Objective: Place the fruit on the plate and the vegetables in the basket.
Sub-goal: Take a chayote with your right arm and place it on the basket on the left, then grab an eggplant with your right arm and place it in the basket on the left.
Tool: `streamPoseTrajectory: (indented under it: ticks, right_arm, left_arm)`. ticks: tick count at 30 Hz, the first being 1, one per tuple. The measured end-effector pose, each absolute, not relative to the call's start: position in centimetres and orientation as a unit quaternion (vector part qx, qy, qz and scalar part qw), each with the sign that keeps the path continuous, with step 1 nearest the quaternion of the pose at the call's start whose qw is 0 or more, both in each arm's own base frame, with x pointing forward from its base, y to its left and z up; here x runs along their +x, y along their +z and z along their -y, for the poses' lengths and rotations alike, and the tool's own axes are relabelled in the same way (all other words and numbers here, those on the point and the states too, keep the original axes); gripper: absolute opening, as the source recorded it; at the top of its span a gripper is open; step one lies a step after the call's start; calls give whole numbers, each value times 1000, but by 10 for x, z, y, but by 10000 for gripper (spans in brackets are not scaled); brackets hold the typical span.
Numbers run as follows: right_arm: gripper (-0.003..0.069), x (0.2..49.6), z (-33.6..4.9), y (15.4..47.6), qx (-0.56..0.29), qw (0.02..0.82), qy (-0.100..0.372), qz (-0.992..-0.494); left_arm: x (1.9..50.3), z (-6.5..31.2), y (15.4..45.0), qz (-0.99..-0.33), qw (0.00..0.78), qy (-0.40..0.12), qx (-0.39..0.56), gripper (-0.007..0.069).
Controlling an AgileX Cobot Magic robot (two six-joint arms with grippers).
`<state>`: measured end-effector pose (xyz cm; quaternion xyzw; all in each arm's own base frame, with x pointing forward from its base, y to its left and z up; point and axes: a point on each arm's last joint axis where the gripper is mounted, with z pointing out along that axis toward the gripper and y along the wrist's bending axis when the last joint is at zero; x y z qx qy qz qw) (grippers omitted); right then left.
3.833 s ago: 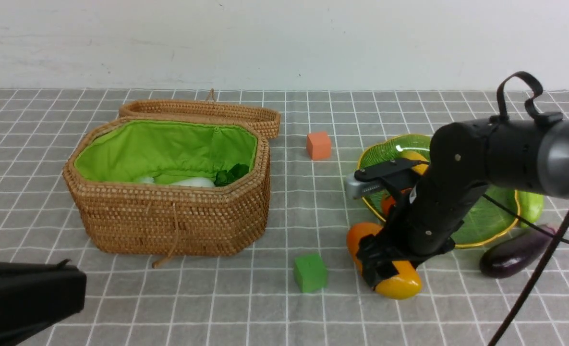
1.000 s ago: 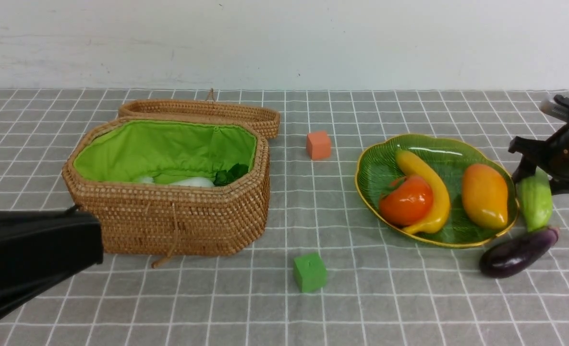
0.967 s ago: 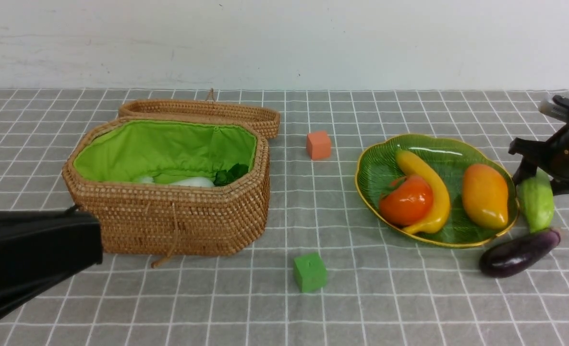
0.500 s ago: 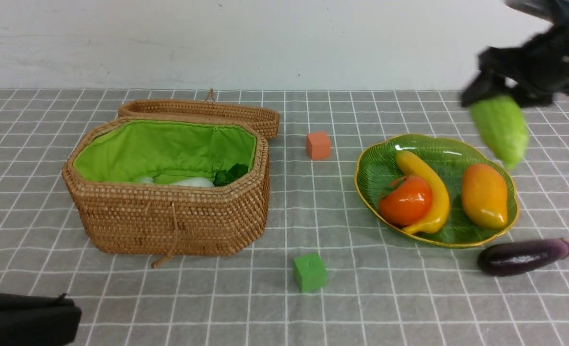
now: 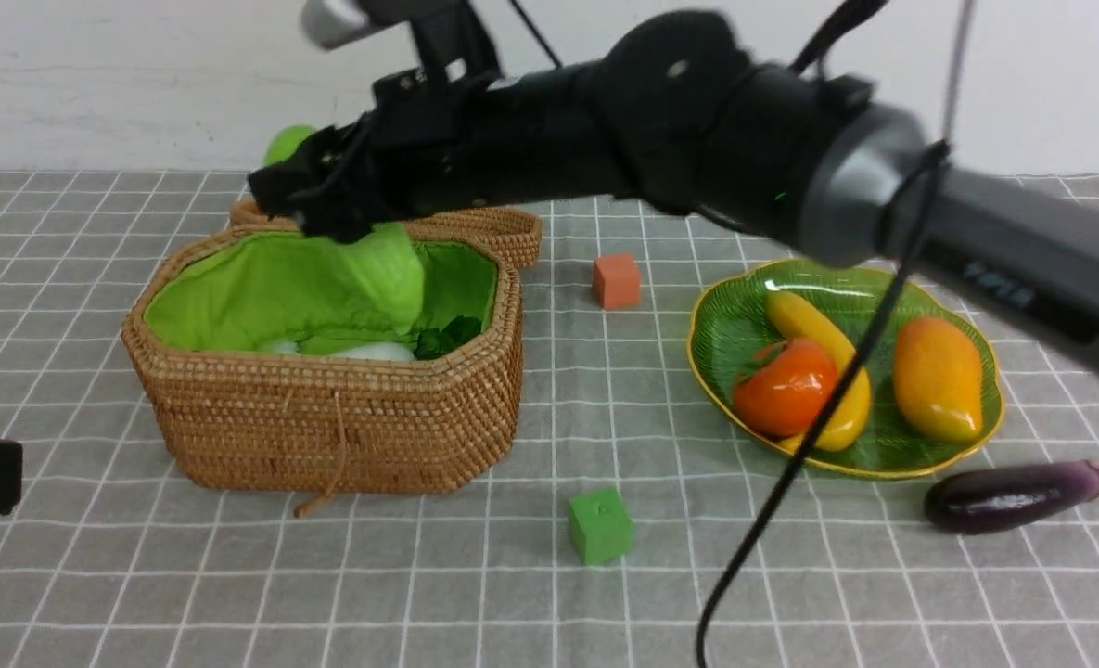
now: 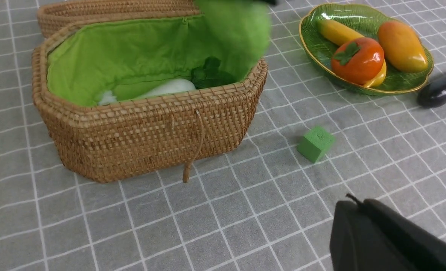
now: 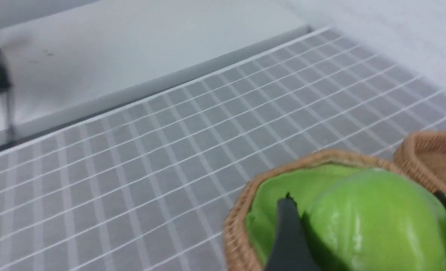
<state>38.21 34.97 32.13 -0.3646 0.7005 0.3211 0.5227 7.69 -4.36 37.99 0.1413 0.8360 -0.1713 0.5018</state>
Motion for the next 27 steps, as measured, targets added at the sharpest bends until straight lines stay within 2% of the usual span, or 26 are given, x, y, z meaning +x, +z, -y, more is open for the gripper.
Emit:
streamPoseTrajectory:
  ticks: [3, 4, 7, 12, 14, 15, 16, 17, 18, 19, 20, 23, 25, 26, 27]
  right_arm:
    - [456, 389, -360, 305, -347, 537, 303, -707]
    - [521, 392, -362, 298, -340, 541, 295, -710]
    - [655, 392, -360, 300, -343, 540, 296, -709]
    - [668, 386, -345, 324, -358, 512, 330, -708]
    - [608, 374, -317, 352, -358, 446, 372, -732]
    - [601, 374, -311, 357, -358, 444, 369, -734]
    - [522, 363, -283, 375, -341, 372, 378, -776]
    - [512, 363, -279, 376, -332, 362, 374, -787]
    - [416, 357, -255, 388, -310, 328, 356, -818]
    - [376, 353, -242, 392, -292, 299, 339, -843]
    - [280, 350, -222, 396, -275, 278, 293, -872]
    - [90, 346, -191, 400, -233, 259, 201, -916]
    - [18, 347, -176, 399, -200, 261, 153, -932]
    - [7, 347, -174, 399, -194, 262, 143, -934]
    - [-11, 344, -162, 399, -167, 264, 111, -944]
  left_arm:
    - [77, 43, 379, -837, 500, -167, 145, -13]
    - [77, 43, 379, -837, 500, -163, 150, -13]
    - [77, 43, 379, -837, 500, -158, 157, -13]
    - [76, 44, 379, -838, 498, -162, 156, -13]
    - [75, 45, 378, -838, 492, -170, 165, -13]
    - [75, 46, 378, -838, 491, -171, 168, -13]
    - [72, 48, 377, -835, 485, -176, 192, -13]
    - [72, 49, 377, -833, 485, -174, 200, -13]
    - [70, 51, 376, -829, 479, -180, 225, -13]
    - [68, 53, 376, -825, 477, -183, 243, -13]
    - [66, 56, 376, -815, 472, -189, 277, -13]
    - [59, 63, 376, -793, 465, -207, 334, -13]
    - [56, 66, 376, -781, 461, -221, 359, -13]
    - [55, 67, 377, -778, 461, -224, 364, -13]
    - [53, 69, 377, -770, 459, -232, 377, -13]
